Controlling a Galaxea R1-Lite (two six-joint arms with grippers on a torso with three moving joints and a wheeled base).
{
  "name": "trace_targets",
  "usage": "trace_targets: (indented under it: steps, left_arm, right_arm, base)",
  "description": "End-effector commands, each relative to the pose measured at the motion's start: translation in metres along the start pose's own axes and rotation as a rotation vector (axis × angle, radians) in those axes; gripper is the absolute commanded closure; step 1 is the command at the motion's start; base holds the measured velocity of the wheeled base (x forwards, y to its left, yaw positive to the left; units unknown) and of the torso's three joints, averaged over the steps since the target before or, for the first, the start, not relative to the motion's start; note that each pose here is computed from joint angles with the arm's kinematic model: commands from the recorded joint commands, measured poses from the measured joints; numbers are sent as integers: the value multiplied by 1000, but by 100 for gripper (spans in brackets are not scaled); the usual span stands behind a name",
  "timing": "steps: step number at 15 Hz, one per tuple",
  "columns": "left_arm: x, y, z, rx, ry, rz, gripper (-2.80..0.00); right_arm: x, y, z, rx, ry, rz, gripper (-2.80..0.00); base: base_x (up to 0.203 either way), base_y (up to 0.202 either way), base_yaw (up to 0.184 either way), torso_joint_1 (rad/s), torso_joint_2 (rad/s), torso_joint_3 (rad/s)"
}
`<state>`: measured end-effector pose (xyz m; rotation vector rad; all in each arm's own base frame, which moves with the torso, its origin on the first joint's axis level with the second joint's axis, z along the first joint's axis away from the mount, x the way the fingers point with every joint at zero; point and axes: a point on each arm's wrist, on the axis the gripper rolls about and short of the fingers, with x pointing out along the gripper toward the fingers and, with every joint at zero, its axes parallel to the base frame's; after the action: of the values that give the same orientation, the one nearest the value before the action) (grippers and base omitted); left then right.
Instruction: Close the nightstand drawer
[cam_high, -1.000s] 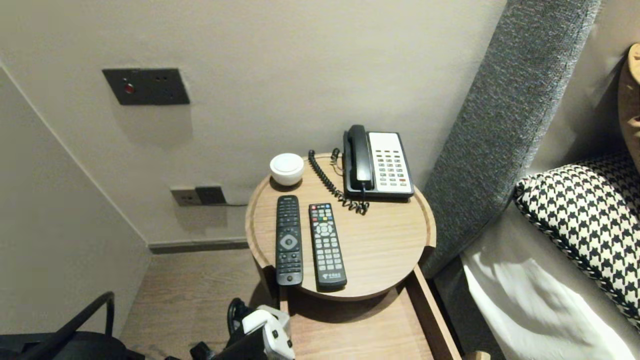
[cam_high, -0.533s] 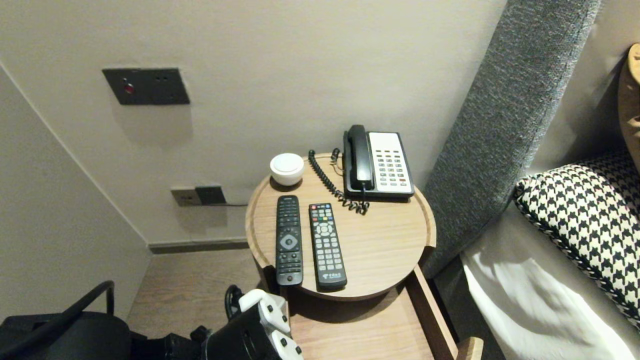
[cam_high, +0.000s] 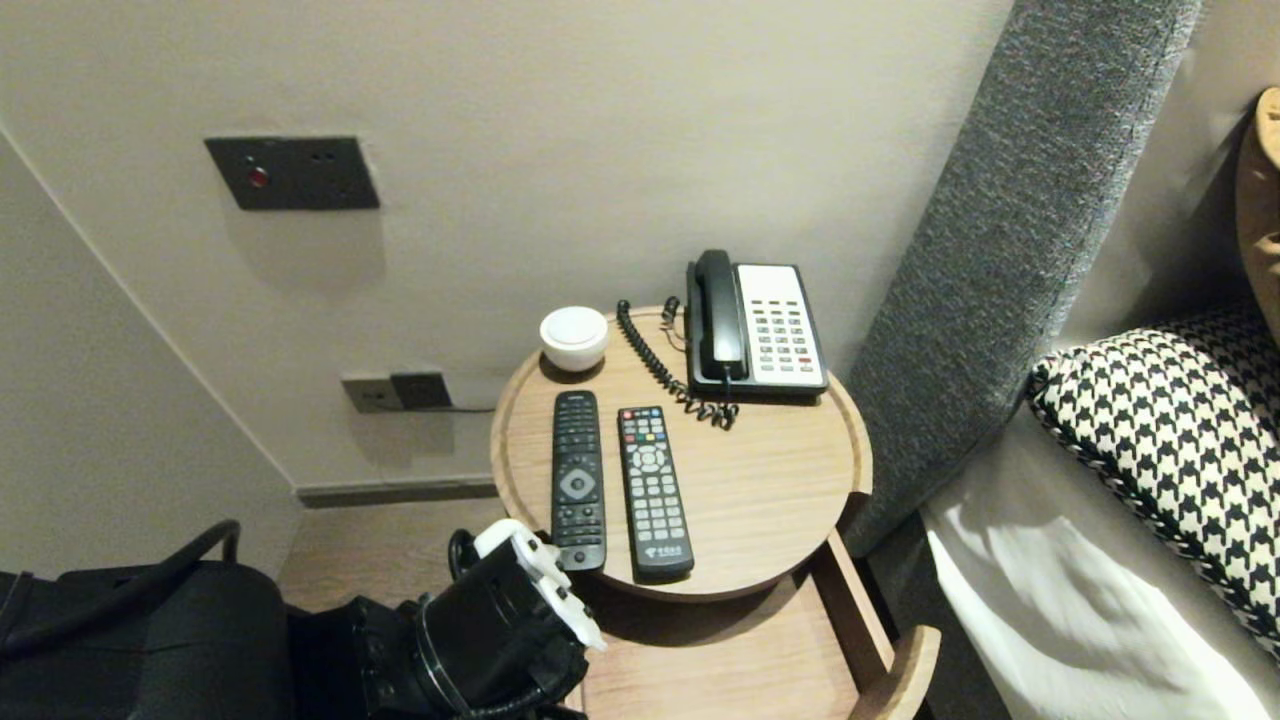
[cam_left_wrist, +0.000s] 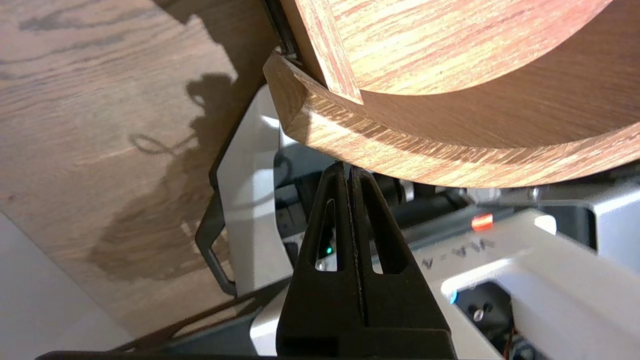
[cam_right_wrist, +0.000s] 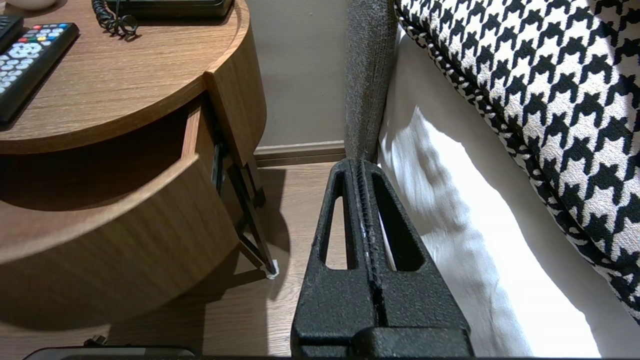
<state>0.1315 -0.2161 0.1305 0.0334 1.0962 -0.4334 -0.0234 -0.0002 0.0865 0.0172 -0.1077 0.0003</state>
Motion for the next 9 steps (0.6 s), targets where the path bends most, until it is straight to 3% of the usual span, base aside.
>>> trace_targets:
  steps: [1,9]
  left_arm:
    - [3,3,5,-17,-4,14,0]
    - [11,4,31,-74,-45,26,0]
  right_arm:
    - [2,0,-11,0,40,0,0]
    - [2,0,-11,0,40,0,0]
  base:
    - [0,0,0,0,0,0]
    - [0,0,0,0,0,0]
